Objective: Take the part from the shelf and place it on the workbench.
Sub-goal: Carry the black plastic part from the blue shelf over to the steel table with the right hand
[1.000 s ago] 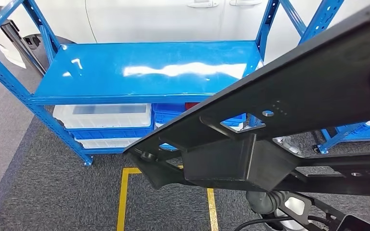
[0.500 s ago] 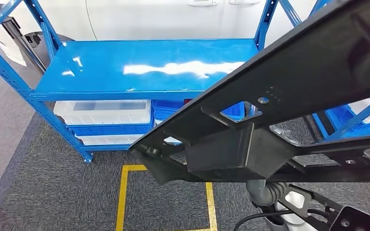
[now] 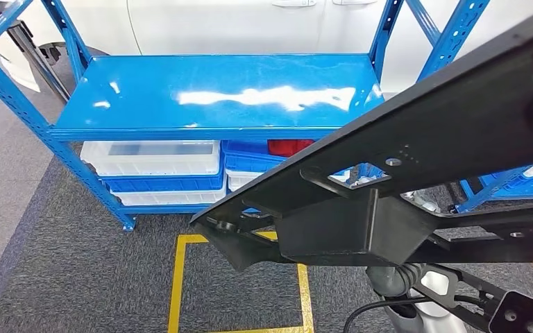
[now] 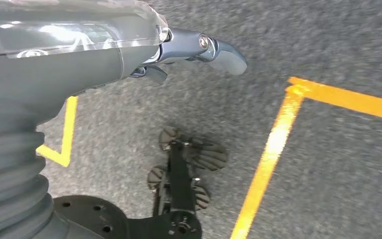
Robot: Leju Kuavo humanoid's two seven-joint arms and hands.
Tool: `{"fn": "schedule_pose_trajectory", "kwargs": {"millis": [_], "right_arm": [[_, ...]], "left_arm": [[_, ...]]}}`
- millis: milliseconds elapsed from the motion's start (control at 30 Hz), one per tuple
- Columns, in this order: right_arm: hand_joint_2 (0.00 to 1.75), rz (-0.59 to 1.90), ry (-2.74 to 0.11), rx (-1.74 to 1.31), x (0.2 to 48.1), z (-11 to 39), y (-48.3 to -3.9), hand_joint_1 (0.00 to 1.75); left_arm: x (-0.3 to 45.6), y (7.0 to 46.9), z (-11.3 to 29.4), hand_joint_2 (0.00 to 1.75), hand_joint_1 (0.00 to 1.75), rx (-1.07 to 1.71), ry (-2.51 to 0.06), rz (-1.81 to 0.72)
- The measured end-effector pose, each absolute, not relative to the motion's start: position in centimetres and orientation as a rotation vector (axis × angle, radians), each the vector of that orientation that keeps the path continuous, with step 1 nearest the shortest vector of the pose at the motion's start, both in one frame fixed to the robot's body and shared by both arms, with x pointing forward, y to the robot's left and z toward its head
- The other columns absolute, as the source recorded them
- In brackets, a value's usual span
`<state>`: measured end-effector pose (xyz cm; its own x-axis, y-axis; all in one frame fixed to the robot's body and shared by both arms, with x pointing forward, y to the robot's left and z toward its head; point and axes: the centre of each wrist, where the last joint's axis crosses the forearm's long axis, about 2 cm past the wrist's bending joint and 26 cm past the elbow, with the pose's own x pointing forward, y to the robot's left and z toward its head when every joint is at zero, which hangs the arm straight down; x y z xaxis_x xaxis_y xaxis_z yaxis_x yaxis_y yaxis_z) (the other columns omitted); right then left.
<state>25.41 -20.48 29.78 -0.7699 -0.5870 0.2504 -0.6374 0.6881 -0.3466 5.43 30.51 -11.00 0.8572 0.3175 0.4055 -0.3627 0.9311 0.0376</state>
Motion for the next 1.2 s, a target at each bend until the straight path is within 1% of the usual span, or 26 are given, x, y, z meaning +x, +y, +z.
{"fn": "schedule_pose_trajectory", "kwargs": {"millis": [200, 400, 700, 867, 1033, 1200], "right_arm": [[1.75, 0.605, -2.786, 0.980, 25.3, 29.6, -20.6, 1.75], [1.75, 0.582, -2.840, 0.805, 25.3, 29.7, -20.7, 1.75], [1.75, 0.656, -2.898, 0.700, 25.1, 30.5, -21.0, 1.75], [1.75, 0.685, -2.870, 0.749, 24.9, 30.2, -20.9, 1.75], [1.75, 0.772, -2.823, 0.878, 24.6, 30.2, -20.5, 1.75], [1.75, 0.824, -2.778, 0.992, 24.2, 30.1, -20.1, 1.75]], "left_arm": [[5.3, 30.4, -11.0, 1.75, 0.00, 0.107, -0.413, 0.340], [5.5, 31.9, -10.9, 1.75, 0.00, 0.113, -0.433, 0.307], [5.9, 33.5, -10.8, 1.75, 0.00, 0.149, -0.429, 0.299], [5.6, 33.7, -10.8, 1.75, 0.00, 0.194, -0.424, 0.291], [5.5, 33.5, -10.8, 1.75, 0.00, 0.227, -0.459, 0.281], [5.2, 33.6, -10.9, 1.75, 0.00, 0.236, -0.435, 0.261]]}}
